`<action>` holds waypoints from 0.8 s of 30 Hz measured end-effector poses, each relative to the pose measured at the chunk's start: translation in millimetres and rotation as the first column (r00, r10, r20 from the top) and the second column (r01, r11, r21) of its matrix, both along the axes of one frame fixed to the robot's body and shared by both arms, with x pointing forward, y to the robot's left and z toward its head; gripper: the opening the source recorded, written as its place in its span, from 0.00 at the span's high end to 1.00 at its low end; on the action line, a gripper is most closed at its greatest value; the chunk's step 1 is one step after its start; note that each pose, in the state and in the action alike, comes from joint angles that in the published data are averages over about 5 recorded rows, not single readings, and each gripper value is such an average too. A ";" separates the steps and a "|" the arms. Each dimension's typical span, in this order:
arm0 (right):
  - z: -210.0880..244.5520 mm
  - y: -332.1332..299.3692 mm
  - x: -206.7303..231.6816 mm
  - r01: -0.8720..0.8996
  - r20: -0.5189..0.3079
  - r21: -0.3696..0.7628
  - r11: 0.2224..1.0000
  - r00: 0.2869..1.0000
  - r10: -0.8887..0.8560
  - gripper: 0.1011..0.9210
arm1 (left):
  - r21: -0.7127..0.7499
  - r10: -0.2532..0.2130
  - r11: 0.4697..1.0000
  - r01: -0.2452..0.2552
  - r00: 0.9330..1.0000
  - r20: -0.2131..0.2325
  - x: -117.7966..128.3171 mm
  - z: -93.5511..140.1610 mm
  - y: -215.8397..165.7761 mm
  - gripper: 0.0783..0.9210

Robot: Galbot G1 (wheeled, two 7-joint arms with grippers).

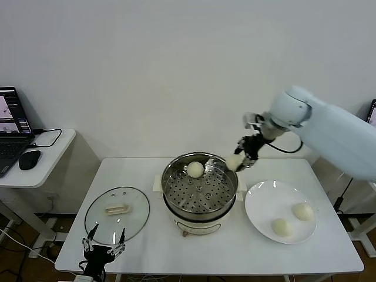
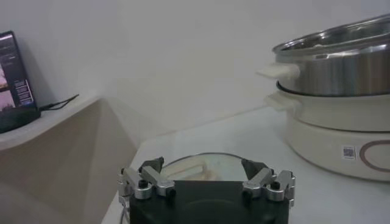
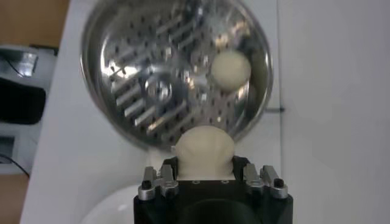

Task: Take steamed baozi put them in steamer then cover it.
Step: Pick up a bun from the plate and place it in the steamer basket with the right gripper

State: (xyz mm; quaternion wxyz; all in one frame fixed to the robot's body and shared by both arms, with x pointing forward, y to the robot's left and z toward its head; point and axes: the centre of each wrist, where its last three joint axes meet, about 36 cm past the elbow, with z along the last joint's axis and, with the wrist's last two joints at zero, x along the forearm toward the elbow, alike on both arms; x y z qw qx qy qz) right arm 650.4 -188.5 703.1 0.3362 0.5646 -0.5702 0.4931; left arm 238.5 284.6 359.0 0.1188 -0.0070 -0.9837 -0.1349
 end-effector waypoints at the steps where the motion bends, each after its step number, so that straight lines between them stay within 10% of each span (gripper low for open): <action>1: 0.4 9.1 1.5 -0.008 -0.005 -0.001 1.000 1.000 0.008 0.45 | -0.001 0.002 1.000 -0.002 1.000 0.002 -0.3 0.7 -0.1 0.12; 24: -62.7 151.2 25.4 -0.091 -0.107 -0.072 0.993 0.991 0.083 0.45 | -0.039 0.014 0.999 -0.014 1.000 0.024 5.0 4.0 -1.6 0.12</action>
